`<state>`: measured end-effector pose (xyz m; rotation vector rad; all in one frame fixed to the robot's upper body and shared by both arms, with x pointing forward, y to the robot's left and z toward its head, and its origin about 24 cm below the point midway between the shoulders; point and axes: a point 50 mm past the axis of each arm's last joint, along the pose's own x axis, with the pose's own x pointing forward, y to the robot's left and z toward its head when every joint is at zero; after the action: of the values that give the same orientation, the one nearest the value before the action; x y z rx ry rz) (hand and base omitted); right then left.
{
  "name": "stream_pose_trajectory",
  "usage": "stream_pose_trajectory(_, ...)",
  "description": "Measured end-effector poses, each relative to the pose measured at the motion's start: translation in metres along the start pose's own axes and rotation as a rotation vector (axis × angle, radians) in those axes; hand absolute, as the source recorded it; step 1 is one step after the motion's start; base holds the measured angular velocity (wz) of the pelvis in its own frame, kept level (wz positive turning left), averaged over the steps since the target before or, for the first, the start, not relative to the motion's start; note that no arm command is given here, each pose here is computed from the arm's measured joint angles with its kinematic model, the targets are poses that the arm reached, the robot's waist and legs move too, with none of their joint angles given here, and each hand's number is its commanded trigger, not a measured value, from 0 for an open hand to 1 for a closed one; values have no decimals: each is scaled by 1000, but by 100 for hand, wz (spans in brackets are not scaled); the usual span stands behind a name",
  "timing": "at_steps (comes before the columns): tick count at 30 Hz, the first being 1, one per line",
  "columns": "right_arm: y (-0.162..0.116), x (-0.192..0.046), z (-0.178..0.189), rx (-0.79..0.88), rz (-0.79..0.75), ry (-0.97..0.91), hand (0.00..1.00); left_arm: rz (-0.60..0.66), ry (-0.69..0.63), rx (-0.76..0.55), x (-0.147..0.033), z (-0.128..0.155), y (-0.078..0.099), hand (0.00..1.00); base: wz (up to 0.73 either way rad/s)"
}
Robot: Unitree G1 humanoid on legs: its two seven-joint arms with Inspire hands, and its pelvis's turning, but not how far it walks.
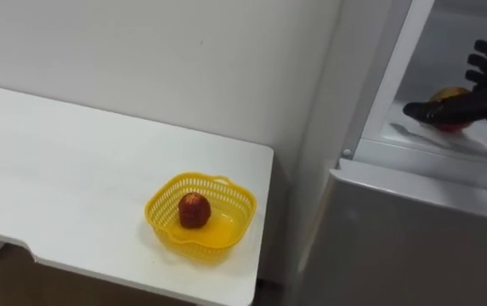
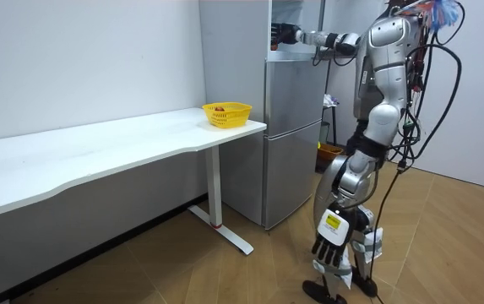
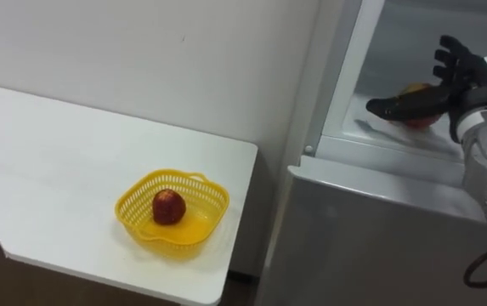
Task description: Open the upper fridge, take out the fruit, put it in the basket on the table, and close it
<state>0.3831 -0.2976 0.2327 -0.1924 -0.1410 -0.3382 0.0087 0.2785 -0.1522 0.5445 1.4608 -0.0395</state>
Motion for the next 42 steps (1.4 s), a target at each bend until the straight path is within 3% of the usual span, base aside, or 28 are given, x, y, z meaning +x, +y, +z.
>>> stream_pose_trajectory(20,-21,-1,-16,7,-87,-13,0,8,-56,6,-1,7,5,0,-1)
stream_pose_trajectory(22,-24,-1,-18,-3,-91,-12,100,7,-50,7,-1,6,5,0,0)
stream_pose_trajectory(42,-21,-1,-20,-103,-37,-16,100,-16,-9,-48,-1,-2,0,0,0)
